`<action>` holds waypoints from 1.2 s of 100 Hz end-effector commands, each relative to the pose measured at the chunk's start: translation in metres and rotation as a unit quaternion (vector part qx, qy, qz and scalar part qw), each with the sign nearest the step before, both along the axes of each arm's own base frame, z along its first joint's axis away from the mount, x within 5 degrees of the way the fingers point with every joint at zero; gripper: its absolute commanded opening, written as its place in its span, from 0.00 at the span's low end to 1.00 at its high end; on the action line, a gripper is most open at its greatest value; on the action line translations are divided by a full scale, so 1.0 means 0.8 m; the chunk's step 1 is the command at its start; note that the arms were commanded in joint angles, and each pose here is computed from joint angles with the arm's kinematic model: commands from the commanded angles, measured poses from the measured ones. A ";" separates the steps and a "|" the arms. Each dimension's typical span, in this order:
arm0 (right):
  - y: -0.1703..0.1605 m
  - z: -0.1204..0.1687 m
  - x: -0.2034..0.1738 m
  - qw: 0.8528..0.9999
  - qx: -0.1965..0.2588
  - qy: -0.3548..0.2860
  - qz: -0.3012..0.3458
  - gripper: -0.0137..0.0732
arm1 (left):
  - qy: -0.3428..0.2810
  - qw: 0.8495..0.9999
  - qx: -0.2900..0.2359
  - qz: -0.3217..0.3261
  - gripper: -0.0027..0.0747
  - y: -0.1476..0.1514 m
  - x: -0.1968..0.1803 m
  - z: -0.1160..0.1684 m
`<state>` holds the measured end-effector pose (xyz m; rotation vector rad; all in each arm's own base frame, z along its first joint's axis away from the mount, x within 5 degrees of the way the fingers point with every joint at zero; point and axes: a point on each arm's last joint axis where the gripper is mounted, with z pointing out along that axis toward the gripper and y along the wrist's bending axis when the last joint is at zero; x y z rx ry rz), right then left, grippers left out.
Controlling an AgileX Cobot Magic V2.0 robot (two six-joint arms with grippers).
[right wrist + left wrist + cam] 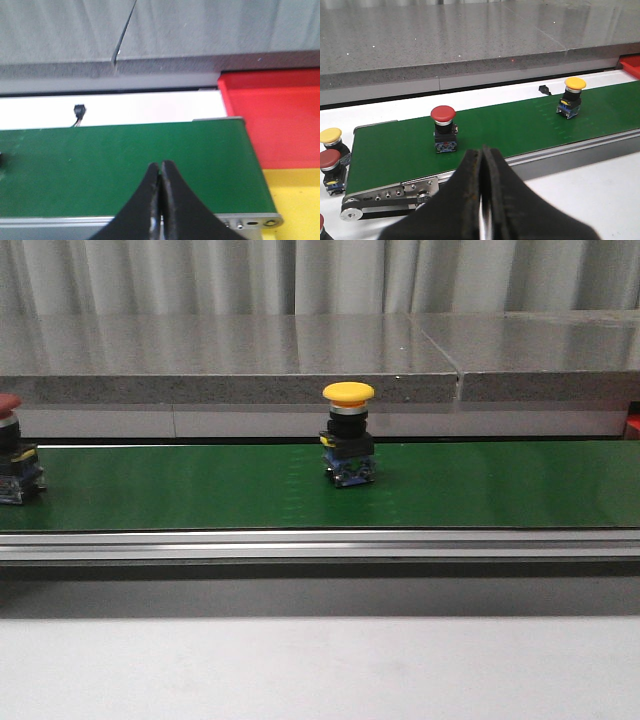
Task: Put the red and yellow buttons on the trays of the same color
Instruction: 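Move the right gripper to the yellow button at the belt's end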
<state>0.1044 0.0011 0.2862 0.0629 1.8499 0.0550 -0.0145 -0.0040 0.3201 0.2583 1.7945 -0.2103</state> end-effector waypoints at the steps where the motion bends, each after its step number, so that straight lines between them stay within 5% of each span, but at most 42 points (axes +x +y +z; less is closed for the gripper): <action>1: 0.006 0.029 0.020 1.000 -0.005 -0.017 0.020 0.08 | -0.033 0.999 -0.019 -0.006 0.01 -0.001 0.001 0.015; 25: 0.030 0.060 0.076 0.994 -0.016 0.090 0.063 0.09 | -0.033 0.999 -0.019 -0.006 0.01 -0.001 0.001 0.015; 35: 0.044 0.067 0.101 0.987 -0.024 0.137 0.080 0.17 | -0.033 0.999 -0.019 -0.006 0.01 -0.001 0.001 0.015; 44: 0.058 0.077 0.119 0.981 -0.030 0.167 0.095 0.35 | -0.034 0.999 -0.019 -0.006 0.01 -0.001 0.001 0.015; 59: 0.083 0.091 0.147 0.969 -0.046 0.209 0.122 0.79 | -0.034 0.999 -0.019 -0.006 0.01 -0.001 0.001 0.015; 68: 0.099 0.099 0.163 0.962 -0.066 0.223 0.145 0.92 | -0.034 0.999 -0.019 -0.006 0.01 -0.001 0.001 0.015; 120: 0.170 0.083 0.255 0.912 -0.076 0.323 0.242 0.84 | -0.034 0.999 -0.019 -0.006 0.01 -0.001 0.001 0.015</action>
